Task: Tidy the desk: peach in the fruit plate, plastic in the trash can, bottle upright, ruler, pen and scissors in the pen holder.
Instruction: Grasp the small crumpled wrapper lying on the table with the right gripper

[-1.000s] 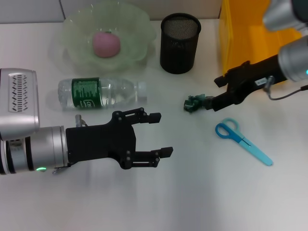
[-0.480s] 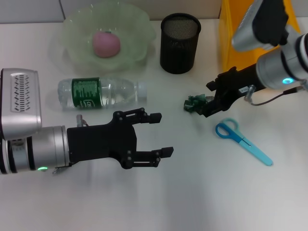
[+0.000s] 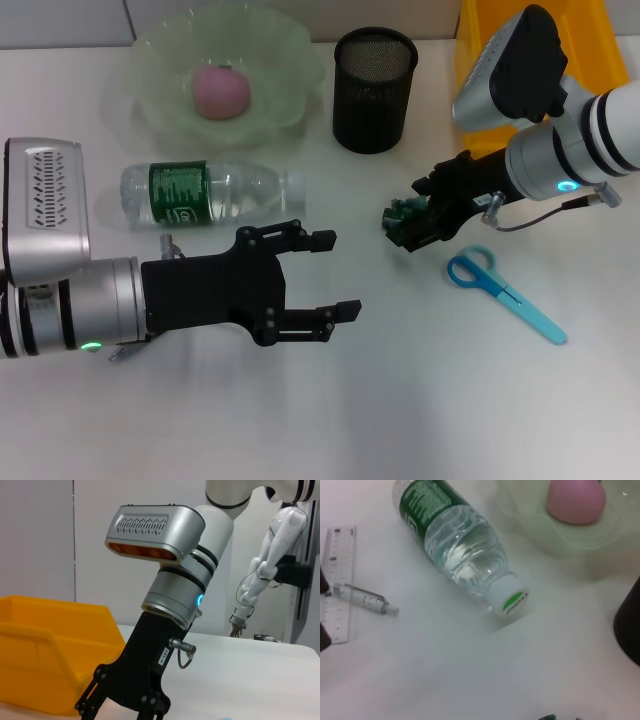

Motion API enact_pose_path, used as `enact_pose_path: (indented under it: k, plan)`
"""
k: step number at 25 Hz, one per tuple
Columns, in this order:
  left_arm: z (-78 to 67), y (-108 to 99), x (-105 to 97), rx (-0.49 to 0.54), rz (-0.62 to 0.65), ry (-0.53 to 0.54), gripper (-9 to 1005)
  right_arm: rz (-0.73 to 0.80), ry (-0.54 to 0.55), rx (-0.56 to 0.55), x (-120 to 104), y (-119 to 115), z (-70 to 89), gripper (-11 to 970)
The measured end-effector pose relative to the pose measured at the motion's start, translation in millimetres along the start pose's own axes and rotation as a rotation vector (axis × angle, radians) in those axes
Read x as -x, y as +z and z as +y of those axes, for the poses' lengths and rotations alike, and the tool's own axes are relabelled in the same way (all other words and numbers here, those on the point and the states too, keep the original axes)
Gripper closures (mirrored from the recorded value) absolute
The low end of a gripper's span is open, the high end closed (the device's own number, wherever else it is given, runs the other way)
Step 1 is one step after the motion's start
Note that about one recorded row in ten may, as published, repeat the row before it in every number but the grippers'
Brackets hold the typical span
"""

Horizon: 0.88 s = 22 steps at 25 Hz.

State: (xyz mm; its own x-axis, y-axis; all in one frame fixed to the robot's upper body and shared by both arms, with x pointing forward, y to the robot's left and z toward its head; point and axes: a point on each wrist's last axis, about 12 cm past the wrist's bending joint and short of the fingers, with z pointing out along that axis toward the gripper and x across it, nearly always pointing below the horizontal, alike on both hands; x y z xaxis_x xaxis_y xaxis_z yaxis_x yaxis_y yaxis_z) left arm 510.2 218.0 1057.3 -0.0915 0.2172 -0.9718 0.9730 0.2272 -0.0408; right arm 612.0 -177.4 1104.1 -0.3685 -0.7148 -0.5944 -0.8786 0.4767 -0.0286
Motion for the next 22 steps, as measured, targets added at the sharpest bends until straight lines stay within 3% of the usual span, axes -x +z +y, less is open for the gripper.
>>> enact_pose_path:
  k: [5,13,22]
  plan:
    - [0.2,0,0,-0.001,0.002,0.001,182,0.008,0.008,0.003,-1,4,-0.1,146]
    - [1.1,1,0,0.006,0.009,0.002,181,0.014,0.012,-0.011,-4,8,-0.5,236]
    - [1.3,1,0,0.005,0.008,0.003,182,0.022,-0.011,-0.025,-5,12,1.6,498]
